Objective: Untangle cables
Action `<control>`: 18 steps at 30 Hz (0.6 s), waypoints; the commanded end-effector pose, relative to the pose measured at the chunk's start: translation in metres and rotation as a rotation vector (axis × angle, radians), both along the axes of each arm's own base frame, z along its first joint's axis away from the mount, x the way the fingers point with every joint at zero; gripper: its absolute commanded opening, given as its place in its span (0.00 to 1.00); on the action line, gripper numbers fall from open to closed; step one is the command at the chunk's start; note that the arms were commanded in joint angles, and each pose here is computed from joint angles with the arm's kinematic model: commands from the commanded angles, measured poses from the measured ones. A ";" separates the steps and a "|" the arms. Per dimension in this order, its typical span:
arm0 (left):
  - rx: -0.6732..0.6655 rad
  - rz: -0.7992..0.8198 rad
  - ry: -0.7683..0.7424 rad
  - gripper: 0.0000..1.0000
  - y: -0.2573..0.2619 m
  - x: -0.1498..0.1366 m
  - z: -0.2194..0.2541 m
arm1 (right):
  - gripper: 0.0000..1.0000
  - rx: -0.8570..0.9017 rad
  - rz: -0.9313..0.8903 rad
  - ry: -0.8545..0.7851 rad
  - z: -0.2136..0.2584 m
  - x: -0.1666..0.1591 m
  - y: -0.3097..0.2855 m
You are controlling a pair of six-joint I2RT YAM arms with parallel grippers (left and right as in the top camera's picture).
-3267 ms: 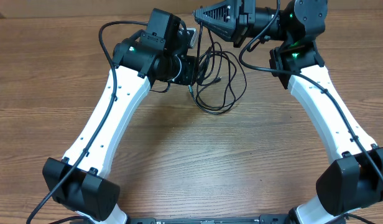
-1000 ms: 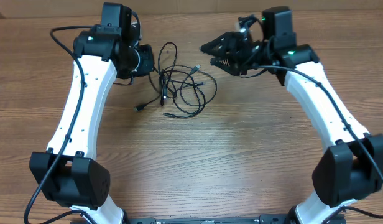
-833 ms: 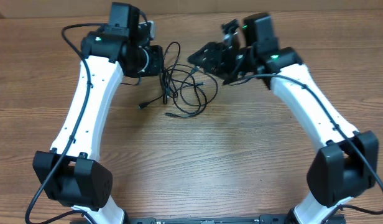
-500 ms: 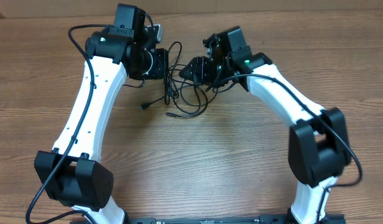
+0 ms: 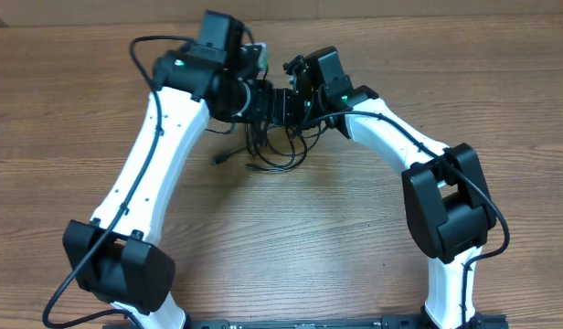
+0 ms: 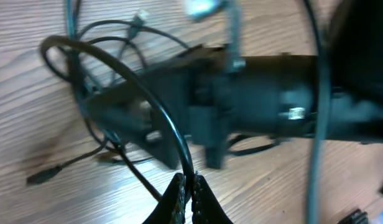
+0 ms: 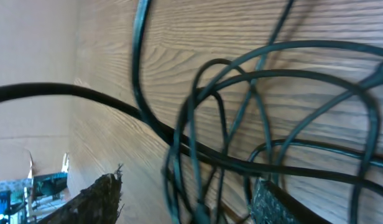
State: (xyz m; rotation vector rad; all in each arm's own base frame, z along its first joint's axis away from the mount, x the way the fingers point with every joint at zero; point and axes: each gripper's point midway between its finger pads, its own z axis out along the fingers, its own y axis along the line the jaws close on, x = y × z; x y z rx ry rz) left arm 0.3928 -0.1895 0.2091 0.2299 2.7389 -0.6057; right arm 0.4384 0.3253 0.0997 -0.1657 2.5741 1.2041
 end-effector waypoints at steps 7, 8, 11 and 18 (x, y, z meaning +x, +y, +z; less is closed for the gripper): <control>0.003 -0.059 -0.016 0.04 -0.015 -0.003 -0.002 | 0.50 -0.092 -0.029 -0.070 -0.009 0.006 0.004; 0.003 -0.060 -0.015 0.04 -0.014 -0.003 -0.002 | 0.44 -0.094 -0.028 -0.065 -0.013 0.006 0.004; 0.000 -0.061 -0.013 0.04 -0.015 -0.004 -0.002 | 0.30 -0.101 -0.028 -0.052 -0.021 0.006 0.004; -0.002 -0.059 -0.003 0.05 -0.015 -0.006 -0.002 | 0.15 -0.108 -0.027 -0.040 -0.032 0.006 0.004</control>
